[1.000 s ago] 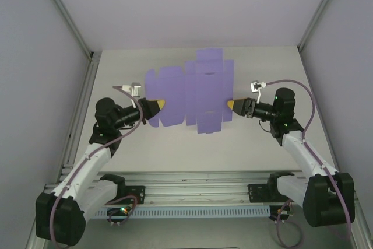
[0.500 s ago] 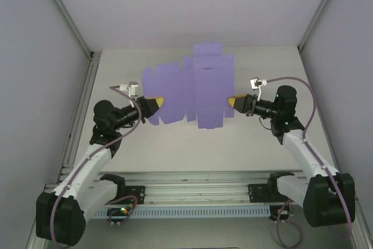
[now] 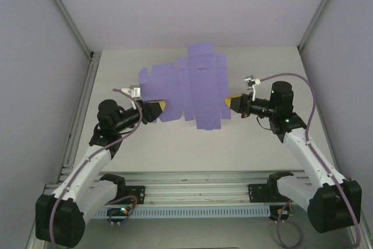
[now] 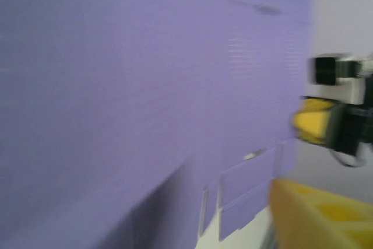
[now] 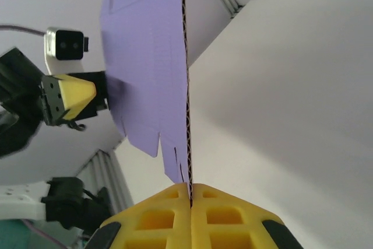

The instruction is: Assemble paper box

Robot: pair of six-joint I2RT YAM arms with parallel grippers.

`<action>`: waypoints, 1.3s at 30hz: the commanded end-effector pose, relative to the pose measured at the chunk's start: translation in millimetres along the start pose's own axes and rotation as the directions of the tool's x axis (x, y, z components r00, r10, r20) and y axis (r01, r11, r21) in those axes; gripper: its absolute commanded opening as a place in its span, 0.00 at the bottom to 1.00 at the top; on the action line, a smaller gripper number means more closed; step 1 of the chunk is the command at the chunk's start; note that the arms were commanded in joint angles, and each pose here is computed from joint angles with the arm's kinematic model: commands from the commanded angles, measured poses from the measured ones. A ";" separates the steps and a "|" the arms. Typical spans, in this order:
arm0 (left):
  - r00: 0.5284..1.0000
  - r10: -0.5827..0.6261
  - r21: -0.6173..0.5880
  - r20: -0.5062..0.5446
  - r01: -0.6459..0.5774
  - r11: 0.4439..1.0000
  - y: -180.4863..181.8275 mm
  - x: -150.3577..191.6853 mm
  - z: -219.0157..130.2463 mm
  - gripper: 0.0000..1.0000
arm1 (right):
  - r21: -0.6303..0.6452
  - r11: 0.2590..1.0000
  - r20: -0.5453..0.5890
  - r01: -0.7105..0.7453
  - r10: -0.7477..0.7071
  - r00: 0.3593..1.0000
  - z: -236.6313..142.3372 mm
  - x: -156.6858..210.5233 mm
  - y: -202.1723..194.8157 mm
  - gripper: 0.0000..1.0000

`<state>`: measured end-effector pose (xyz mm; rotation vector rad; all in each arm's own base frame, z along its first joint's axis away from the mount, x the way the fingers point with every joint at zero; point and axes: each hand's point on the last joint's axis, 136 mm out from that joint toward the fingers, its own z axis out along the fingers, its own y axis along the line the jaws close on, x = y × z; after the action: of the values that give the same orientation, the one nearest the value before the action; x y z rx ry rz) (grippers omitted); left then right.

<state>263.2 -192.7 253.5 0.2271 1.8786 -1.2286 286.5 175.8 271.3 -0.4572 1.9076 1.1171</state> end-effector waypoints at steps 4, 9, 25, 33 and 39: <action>1.000 -0.004 -0.754 -0.024 -0.016 0.657 99.2 6.0 -92.2 1.00 | 0.277 0.920 -0.399 0.276 -0.151 0.904 -0.3 64.3 -34.0 0.00; 1.000 -0.013 -0.756 -0.025 -0.010 0.655 95.6 1.7 -92.7 1.00 | 0.351 0.762 -0.612 0.544 -0.253 0.749 10.2 72.6 -61.9 0.00; 0.992 -0.093 -0.625 -0.083 0.020 0.781 100.4 12.2 -40.9 1.00 | 0.179 -0.094 -0.772 0.979 -0.630 0.080 101.1 57.1 -87.8 0.00; 0.983 -0.157 -0.464 -0.099 0.094 0.881 85.7 -3.7 8.0 1.00 | 0.126 -0.117 -0.787 0.985 -0.616 0.027 110.0 87.4 -92.0 0.00; 0.961 -0.208 -0.212 -0.181 0.168 0.963 50.2 -18.4 62.3 1.00 | 0.128 -0.092 -0.778 0.987 -0.627 0.043 110.0 88.2 -89.5 0.00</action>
<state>331.7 -177.5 183.9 -0.0579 2.3316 -0.9339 347.9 227.8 118.4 -1.4393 1.5720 -0.7913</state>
